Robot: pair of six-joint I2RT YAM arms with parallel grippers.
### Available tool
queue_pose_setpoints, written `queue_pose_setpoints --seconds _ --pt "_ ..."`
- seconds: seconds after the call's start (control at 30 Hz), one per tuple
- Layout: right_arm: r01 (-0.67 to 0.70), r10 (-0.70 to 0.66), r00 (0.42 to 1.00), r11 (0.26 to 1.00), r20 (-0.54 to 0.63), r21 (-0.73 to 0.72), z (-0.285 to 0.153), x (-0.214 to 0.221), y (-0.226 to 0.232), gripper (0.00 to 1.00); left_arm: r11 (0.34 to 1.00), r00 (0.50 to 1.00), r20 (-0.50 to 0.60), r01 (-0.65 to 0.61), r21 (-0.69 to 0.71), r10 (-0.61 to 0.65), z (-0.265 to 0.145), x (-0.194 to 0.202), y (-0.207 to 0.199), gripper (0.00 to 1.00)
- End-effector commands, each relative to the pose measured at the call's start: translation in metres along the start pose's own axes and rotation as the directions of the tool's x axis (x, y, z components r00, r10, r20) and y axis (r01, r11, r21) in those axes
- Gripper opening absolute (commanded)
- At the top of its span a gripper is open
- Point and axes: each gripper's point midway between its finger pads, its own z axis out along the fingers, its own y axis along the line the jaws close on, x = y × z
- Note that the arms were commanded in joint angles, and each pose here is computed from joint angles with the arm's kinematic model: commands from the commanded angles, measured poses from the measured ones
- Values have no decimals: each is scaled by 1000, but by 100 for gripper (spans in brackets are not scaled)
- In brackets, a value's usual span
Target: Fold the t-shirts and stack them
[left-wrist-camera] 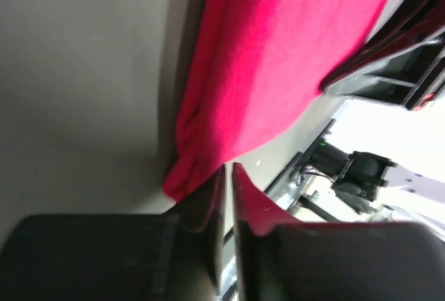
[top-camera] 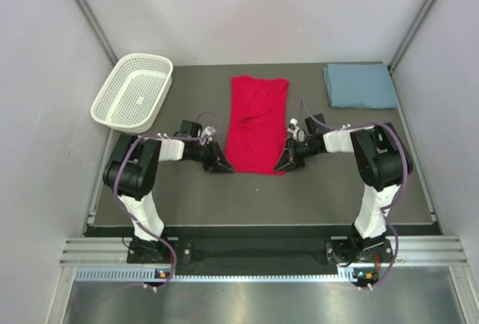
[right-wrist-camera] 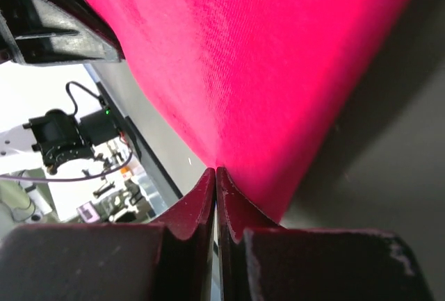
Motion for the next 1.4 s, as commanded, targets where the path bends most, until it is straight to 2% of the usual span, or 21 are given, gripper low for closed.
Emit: queue_pose_setpoints --seconds 0.0,0.03,0.13,0.2,0.3,0.43,0.5,0.53,0.63,0.7,0.77,1.03,1.13,1.17,1.2,1.27,1.37 --pt "105 -105 989 994 102 6 -20 -29 20 1 988 990 41 -132 -82 135 -25 -11 -4 17" --pt "101 -101 988 995 115 6 -22 -35 23 1 984 984 54 -167 -59 170 -28 -20 -20 23" --pt "102 -103 981 995 167 20 -25 -63 29 2 977 980 37 -199 70 197 -29 -34 -59 30" --pt "107 -109 973 994 204 18 -23 -86 32 2 972 983 21 -182 149 181 -20 -49 -73 31" --pt "80 -76 965 997 250 -4 -19 -113 31 2 957 978 75 -207 201 196 -8 -92 -94 31" --pt "49 -35 962 998 269 -43 -10 -139 31 2 943 976 110 -208 259 186 15 -130 -99 29" --pt "37 -18 959 998 284 -59 -6 -155 23 2 955 990 93 -132 267 110 32 -144 -84 27" --pt "33 -7 954 996 301 -80 -6 -162 24 2 936 980 133 -181 303 146 33 -155 -92 27" --pt "-30 57 945 996 321 -87 -5 -174 5 2 949 987 134 -122 290 86 46 -172 -74 27" --pt "-65 88 943 995 322 -81 -7 -180 -7 2 966 991 121 -84 246 56 54 -178 -56 25" --pt "-68 88 941 995 326 -73 -11 -185 -9 2 966 989 133 -88 243 57 52 -184 -55 25" --pt "13 7 932 999 361 -52 -44 -196 24 2 952 961 189 -240 192 204 9 -173 -100 32" --pt "9 15 931 998 364 -64 -42 -203 28 2 941 958 200 -250 228 206 7 -174 -116 32" --pt "6 19 931 998 363 -68 -40 -206 27 2 947 970 182 -203 251 159 13 -174 -116 32" --pt "5 23 932 997 362 -74 -37 -206 29 2 929 965 197 -226 294 172 15 -177 -123 29" --pt "9 21 935 996 354 -83 -30 -206 29 2 922 981 152 -166 350 119 30 -169 -126 27" --pt "-2 38 937 994 348 -105 -23 -204 24 2 908 984 136 -161 386 116 51 -162 -133 25"
